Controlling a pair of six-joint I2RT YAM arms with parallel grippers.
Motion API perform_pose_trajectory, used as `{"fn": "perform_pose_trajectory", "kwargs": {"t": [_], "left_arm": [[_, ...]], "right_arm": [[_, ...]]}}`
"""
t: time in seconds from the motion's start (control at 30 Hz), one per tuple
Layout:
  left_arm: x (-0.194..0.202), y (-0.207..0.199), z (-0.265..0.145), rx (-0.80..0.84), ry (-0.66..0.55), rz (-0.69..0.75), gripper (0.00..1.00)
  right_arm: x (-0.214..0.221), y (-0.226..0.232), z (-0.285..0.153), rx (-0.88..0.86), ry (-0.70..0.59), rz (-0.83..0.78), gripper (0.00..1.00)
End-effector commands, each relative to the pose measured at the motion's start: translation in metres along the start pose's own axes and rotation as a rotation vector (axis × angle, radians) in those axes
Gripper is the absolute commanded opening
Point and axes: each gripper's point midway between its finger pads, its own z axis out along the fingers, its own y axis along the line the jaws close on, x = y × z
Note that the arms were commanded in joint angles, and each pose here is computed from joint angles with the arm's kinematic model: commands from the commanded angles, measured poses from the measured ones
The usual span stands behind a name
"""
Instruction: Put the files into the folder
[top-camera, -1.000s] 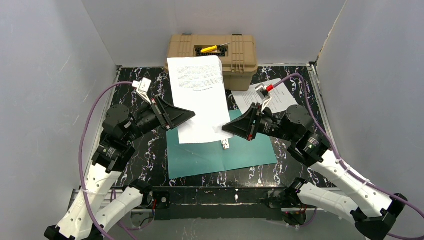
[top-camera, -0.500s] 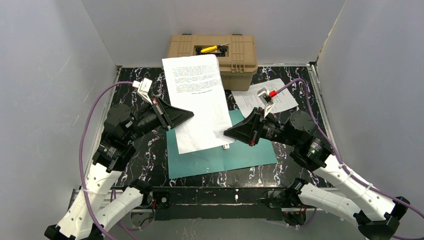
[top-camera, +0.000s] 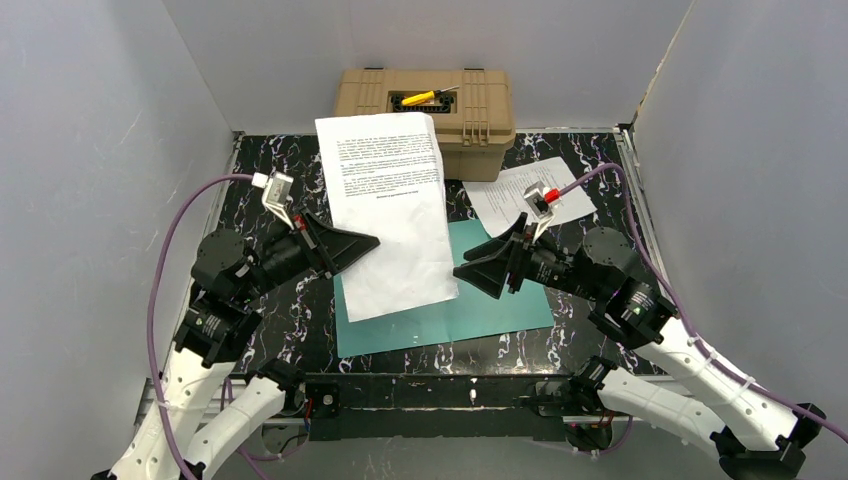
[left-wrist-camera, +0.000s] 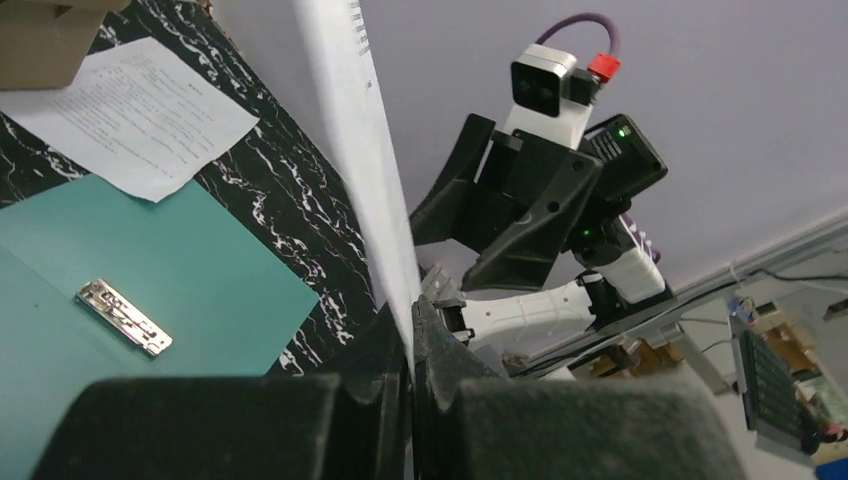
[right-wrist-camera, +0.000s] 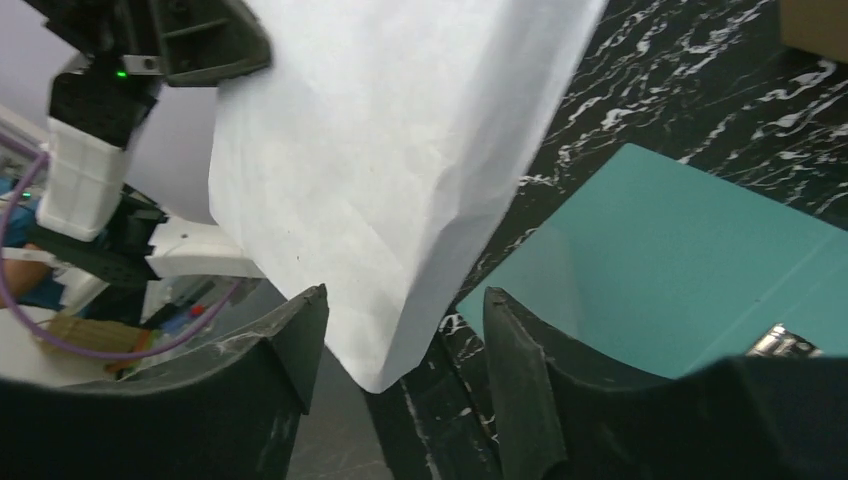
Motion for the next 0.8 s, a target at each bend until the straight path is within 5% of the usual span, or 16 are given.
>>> {"fn": "perform_pose_trajectory", "kwargs": {"t": [0.0, 0.27, 0.77], "left_arm": [[0.001, -0.030, -0.014, 0.122, 0.030, 0.154, 0.00], [0.022, -0.057, -0.030, 0.270, 0.176, 0.245, 0.00], [0.036, -0.108, -0.059, 0.567, 0.292, 0.267, 0.00]], "right_arm": [[-0.018, -0.001, -0.008, 0.059, -0.040, -0.085, 0.73], [-0.031, 0.015, -0.010, -0.005, -0.075, -0.130, 0.98], [-0.043, 0.066, -0.006, -0.288, -0.110, -0.128, 0.99]]}}
